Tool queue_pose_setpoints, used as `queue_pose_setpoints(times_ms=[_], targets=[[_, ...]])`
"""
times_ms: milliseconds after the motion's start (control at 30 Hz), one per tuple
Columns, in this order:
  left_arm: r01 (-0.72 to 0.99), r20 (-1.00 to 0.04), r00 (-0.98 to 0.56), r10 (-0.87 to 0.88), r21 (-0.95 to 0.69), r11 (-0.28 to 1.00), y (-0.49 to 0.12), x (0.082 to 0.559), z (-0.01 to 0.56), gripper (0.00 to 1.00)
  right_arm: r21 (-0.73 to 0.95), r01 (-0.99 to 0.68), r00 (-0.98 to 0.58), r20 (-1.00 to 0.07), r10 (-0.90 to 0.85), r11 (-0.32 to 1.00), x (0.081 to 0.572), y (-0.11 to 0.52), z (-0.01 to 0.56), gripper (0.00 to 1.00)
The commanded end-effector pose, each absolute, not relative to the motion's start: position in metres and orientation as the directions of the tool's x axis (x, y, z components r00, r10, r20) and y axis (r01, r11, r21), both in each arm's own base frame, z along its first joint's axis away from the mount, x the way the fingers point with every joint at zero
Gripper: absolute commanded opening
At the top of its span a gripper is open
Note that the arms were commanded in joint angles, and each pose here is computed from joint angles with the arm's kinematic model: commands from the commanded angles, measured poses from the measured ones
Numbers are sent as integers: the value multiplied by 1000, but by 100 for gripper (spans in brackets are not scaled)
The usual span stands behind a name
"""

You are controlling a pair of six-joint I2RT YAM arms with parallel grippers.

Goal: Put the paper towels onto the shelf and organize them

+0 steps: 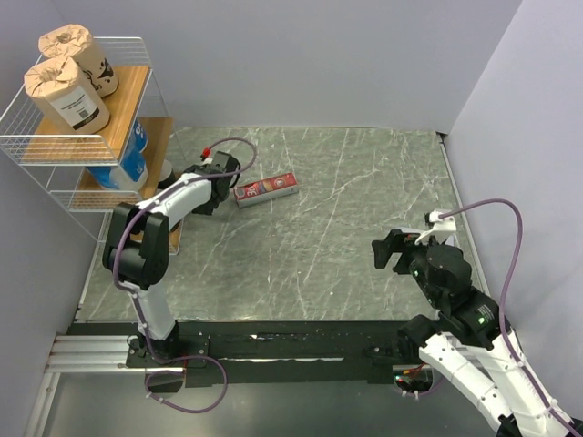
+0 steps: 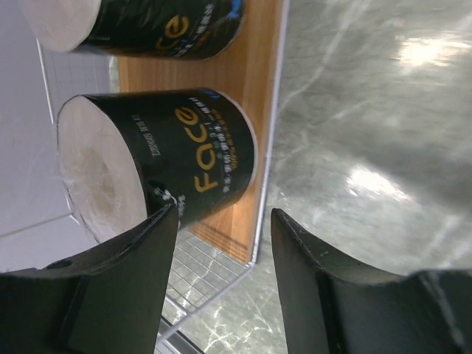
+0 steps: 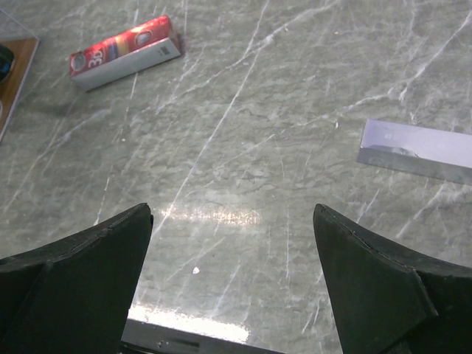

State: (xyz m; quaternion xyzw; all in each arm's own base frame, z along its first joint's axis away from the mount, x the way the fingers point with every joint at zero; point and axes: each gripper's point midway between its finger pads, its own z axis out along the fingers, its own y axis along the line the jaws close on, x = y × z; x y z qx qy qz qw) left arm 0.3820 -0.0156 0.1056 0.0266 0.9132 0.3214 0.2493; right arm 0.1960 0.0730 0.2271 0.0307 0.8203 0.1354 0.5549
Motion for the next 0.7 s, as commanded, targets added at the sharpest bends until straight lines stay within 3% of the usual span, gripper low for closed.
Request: queue_pose_setpoints(times_ms=[0, 167, 400, 567, 667], targets=[[-175, -421, -898, 130, 611, 772, 8, 379, 100, 60, 278, -102, -305, -923, 236, 955, 191, 65, 254, 97], [-223, -418, -901, 115, 673, 705, 26, 377, 104, 60, 284, -95, -295, -923, 245, 954, 188, 61, 253, 97], [-207, -447, -885, 131, 630, 748, 12, 381, 108, 60, 290, -102, -302, -921, 248, 952, 190, 64, 251, 97], [-152, -597, -779, 193, 478, 865, -44, 394, 146, 63, 286, -126, -348, -909, 228, 950, 193, 75, 242, 97], [-35, -710, -668, 223, 330, 943, -103, 393, 187, 64, 263, -139, -362, -911, 198, 955, 196, 78, 238, 98]])
